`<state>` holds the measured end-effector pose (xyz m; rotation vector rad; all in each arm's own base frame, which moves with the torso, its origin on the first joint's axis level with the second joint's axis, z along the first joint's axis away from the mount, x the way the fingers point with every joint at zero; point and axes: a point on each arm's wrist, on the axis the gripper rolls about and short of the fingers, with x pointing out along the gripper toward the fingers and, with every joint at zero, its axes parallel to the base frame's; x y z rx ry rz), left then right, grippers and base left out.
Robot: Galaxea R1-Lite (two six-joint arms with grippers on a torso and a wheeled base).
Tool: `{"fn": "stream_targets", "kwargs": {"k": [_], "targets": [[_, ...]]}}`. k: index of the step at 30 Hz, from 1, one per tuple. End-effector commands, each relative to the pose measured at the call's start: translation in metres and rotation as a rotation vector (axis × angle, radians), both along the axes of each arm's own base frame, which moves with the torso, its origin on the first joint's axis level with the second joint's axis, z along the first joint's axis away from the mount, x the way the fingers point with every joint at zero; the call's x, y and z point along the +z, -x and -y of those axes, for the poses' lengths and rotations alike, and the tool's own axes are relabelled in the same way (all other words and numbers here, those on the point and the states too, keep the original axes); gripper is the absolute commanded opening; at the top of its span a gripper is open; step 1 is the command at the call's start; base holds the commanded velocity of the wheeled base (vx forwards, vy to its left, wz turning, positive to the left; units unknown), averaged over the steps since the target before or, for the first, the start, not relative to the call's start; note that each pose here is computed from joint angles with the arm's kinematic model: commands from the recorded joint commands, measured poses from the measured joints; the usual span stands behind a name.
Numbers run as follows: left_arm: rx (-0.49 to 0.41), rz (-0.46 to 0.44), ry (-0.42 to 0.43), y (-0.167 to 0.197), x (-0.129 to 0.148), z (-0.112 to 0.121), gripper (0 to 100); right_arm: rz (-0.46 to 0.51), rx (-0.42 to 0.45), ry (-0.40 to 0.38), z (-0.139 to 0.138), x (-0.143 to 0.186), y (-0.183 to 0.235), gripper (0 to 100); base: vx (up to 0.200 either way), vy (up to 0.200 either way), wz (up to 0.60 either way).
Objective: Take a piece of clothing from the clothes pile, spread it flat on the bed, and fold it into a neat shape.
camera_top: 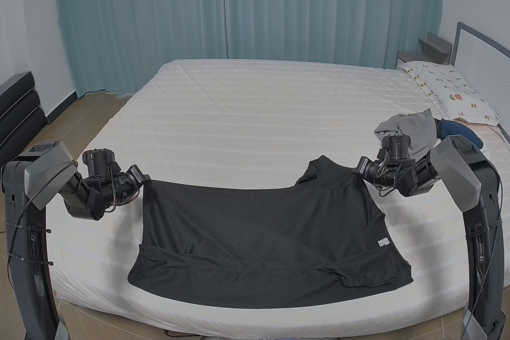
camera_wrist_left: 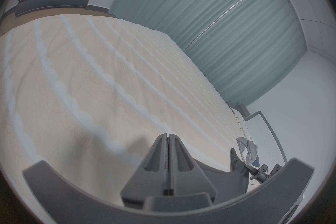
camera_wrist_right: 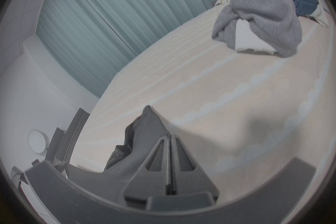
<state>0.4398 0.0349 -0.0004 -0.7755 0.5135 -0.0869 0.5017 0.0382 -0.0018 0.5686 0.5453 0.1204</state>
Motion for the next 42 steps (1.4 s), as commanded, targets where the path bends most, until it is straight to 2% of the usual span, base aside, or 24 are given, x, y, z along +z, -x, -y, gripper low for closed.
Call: {"fn": "stream_targets", "kwargs": {"k": [1, 7, 12, 21, 29, 35, 42], "targets": [[0.0, 0.005, -0.002, 0.0, 0.002, 0.0, 0, 0.026, -0.018, -0.003, 0.009, 0.007, 0.004, 0, 0.0, 0.0, 0.0], [-0.002, 0.037, -0.006, -0.001, 0.004, 0.001, 0, 0.079, -0.051, -0.064, 0.013, 0.015, 0.009, 0, 0.0, 0.0, 0.0], [-0.008, 0.055, -0.007, 0.0, 0.006, 0.003, 0, 0.096, -0.064, -0.071, 0.019, 0.019, 0.014, 0, 0.0, 0.0, 0.0], [-0.014, 0.043, -0.021, 0.004, 0.004, 0.003, 0, 0.075, -0.048, -0.079, 0.02, 0.019, 0.023, 0, 0.0, 0.0, 0.0], [-0.047, 0.057, -0.106, 0.017, 0.013, 0.002, 0, 0.043, -0.002, -0.106, 0.027, 0.033, 0.043, 0, 0.0, 0.0, 0.0], [-0.076, 0.053, -0.169, 0.025, 0.011, 0.001, 0, -0.006, 0.009, -0.108, 0.03, 0.031, 0.055, 0, 0.0, 0.0, 0.0], [-0.081, 0.032, -0.185, 0.038, 0.013, 0.0, 0, -0.027, 0.045, -0.127, 0.03, 0.04, 0.073, 0, 0.0, 0.0, 0.0]]}}
